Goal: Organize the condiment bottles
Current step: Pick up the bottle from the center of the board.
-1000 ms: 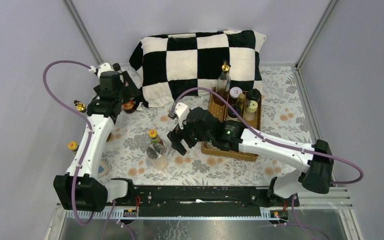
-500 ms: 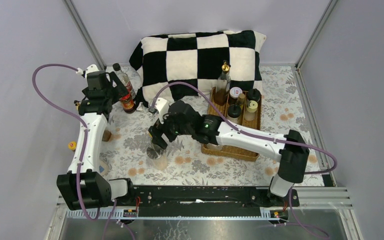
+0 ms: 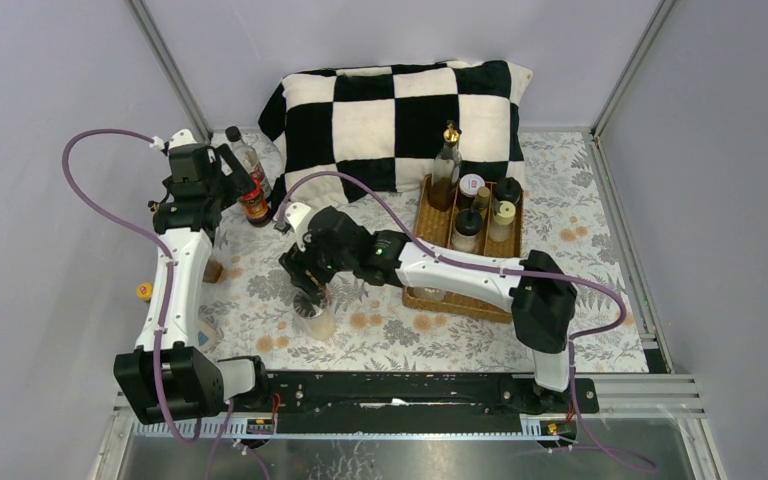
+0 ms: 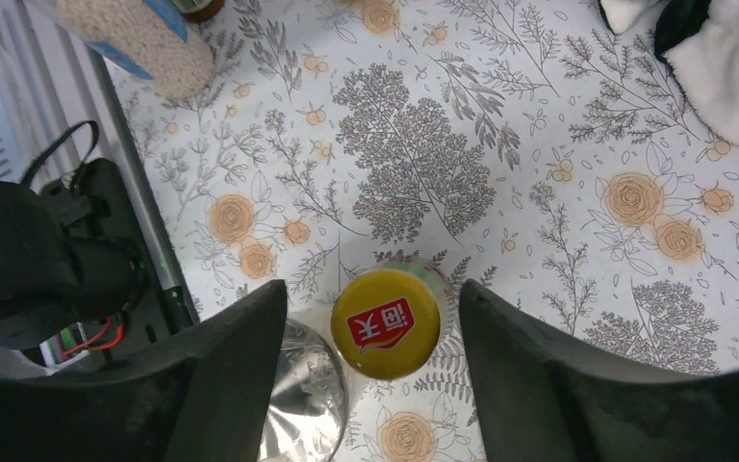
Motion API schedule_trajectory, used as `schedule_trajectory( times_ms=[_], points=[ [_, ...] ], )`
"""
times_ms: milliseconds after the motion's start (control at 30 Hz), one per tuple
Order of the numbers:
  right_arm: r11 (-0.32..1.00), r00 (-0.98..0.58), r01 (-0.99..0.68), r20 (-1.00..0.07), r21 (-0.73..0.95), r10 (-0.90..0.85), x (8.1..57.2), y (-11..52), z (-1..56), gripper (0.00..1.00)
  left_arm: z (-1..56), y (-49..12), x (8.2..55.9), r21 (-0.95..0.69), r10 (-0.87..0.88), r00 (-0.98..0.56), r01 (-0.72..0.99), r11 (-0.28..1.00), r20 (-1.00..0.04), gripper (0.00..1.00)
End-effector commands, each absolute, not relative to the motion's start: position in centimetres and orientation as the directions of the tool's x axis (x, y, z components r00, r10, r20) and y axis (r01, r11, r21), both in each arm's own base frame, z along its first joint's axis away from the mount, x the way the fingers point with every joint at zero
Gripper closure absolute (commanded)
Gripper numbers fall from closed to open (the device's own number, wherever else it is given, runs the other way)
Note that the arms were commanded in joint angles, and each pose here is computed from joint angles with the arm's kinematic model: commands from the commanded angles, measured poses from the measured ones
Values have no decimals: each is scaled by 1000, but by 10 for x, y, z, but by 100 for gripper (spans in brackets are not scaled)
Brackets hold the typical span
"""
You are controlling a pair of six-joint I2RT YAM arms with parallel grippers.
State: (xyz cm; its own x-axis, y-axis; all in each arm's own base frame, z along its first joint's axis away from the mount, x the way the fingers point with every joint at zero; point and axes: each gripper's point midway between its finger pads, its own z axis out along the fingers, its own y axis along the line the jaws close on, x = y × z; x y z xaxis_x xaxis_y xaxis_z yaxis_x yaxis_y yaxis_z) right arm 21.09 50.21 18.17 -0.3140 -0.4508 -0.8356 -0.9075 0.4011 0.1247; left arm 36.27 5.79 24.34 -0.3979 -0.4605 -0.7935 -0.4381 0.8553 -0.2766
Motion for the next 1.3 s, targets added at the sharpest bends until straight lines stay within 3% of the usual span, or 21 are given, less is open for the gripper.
schedule_trajectory(
  times_ms=[0, 367, 467, 933, 1267],
  points=[
    [429, -272, -900, -871, 80, -409, 220, 519, 196, 32, 256, 59, 364, -285, -437, -364, -401, 871, -823, 1],
    [514, -242, -858, -877, -7, -416, 233, 516, 196, 64, 256, 56, 361, -293, -434, -365, -381, 877, -824, 1],
    [538, -237, -843, -885, -19, -402, 238, 514, 203, 81, 254, 55, 361, -296, -435, -368, -377, 878, -822, 1],
    [638, -108, -754, -930, -155, -352, 264, 480, 290, 84, 251, 52, 360, -301, -433, -375, -361, 883, -820, 1],
    [761, -111, -635, -959, -133, -260, 304, 406, 347, 86, 253, 48, 360, -316, -438, -376, -345, 884, -816, 1]
  ],
)
